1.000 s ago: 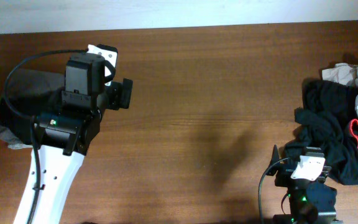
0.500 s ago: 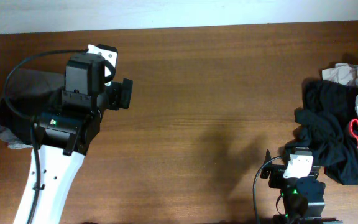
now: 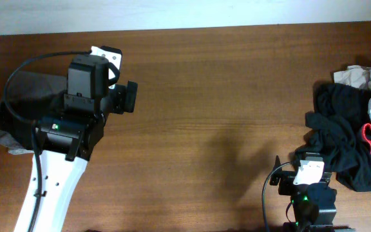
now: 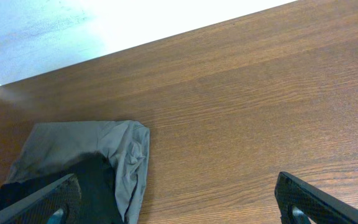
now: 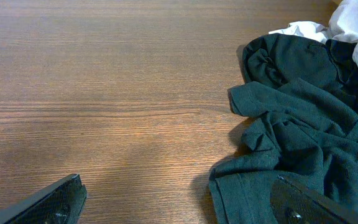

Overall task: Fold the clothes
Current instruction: 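Release the bundle on the grey garment and raise the left gripper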

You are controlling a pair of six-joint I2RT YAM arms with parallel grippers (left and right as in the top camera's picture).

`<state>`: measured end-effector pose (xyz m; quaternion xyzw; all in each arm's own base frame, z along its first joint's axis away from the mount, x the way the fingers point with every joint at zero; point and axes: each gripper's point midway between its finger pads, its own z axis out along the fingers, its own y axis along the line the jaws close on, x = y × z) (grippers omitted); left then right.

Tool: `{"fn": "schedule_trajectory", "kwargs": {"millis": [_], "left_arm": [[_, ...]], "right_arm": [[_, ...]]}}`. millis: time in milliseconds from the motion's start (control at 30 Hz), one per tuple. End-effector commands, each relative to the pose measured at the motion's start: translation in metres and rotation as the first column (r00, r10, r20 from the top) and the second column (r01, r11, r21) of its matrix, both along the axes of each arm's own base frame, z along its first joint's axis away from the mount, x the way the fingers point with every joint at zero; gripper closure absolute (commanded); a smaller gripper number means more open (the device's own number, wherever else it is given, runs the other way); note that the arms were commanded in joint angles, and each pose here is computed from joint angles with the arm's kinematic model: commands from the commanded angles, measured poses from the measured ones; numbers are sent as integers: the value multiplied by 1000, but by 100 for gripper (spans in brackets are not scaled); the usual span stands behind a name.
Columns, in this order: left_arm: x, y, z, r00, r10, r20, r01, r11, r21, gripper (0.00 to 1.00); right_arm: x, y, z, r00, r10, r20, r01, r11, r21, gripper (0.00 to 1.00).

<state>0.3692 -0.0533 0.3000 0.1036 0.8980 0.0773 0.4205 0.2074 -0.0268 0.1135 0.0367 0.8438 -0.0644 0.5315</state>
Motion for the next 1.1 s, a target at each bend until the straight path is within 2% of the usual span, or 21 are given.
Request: {"fn": "schedule_trajectory", "kwargs": {"millis": [0,267,533,700,867,1067], "left_arm": [[1,0,3,1000,-2,8,2,1000,17,0],[0,1,6,1000,-2,15,2,1000,16,1],[-37,13,18,1000,-1,7,0,1000,31,1],[-59,25,25,998,2,70,-1,1000,-12,1],[-70,11,30,952,-217,217,227,974,-24,1],[-91,23,-5,936,-185,298,200,980,-20,1]], "right_arm": [[0,0,-1,1000,-3,7,3,1000,13,1],[0,0,-1,1000,-4,7,3,1000,13,1],[0,0,-1,1000,-3,7,3,1000,13,1],[0,0,-1,1000,-4,7,3,1000,13,1],[0,0,-1,1000,-4,7,3,1000,13,1],[0,0,-1,1000,-4,7,3,1000,13,1]]}}
